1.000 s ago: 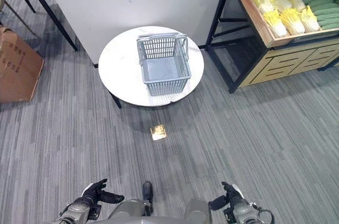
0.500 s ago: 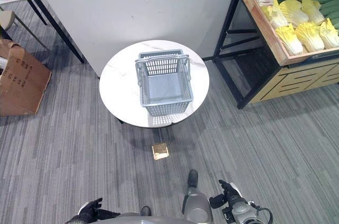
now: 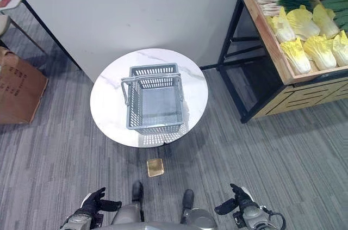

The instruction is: Get the vegetables into the basket

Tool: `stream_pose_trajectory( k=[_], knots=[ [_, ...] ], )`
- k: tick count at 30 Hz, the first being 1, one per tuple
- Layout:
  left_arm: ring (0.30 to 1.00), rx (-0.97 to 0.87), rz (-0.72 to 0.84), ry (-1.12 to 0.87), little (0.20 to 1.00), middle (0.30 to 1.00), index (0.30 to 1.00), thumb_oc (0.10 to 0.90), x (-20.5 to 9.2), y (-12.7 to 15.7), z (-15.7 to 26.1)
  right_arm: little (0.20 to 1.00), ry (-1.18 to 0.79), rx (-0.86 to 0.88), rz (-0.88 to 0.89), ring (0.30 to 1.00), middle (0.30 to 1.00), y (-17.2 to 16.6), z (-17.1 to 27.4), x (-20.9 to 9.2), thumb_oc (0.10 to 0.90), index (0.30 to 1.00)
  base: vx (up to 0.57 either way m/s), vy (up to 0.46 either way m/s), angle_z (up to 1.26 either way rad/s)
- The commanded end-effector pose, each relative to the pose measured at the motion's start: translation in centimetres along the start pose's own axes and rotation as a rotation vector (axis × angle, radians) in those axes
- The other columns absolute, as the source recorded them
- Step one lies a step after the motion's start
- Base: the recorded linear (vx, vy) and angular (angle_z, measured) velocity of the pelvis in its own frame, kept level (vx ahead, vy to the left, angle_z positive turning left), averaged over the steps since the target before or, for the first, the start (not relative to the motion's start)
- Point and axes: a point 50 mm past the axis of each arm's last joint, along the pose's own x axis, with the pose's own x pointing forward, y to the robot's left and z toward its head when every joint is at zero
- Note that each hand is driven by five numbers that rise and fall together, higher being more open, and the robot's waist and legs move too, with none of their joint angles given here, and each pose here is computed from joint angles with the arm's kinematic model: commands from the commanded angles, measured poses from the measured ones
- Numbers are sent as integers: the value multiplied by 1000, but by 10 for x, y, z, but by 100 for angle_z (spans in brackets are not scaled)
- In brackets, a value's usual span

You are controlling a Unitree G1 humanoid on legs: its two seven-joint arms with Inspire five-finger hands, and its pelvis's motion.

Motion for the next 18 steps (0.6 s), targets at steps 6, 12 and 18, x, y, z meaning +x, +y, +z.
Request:
stream_pose_trajectory(
  k=[6, 12, 18],
  knots=[
    [1000, 22, -10, -23, 1000, 1000, 1000, 900, 2, -3, 8, 1000, -33, 59, -17, 1000, 1000, 4, 7, 1, 900, 1000, 72, 263, -17],
    [1000, 11, 24, 12, 1000, 1000, 1000, 900, 0, 5, -2, 1000, -25, 192, -88, 1000, 1000, -1, 6, 1, 900, 1000, 26, 136, -28],
    [1000, 9, 63, 24, 1000, 1000, 1000, 900, -3, 14, -11, 1000, -45, 78, -384, 1000, 1000, -75, 20, -5, 900, 1000, 29, 14, 1]
  ],
)
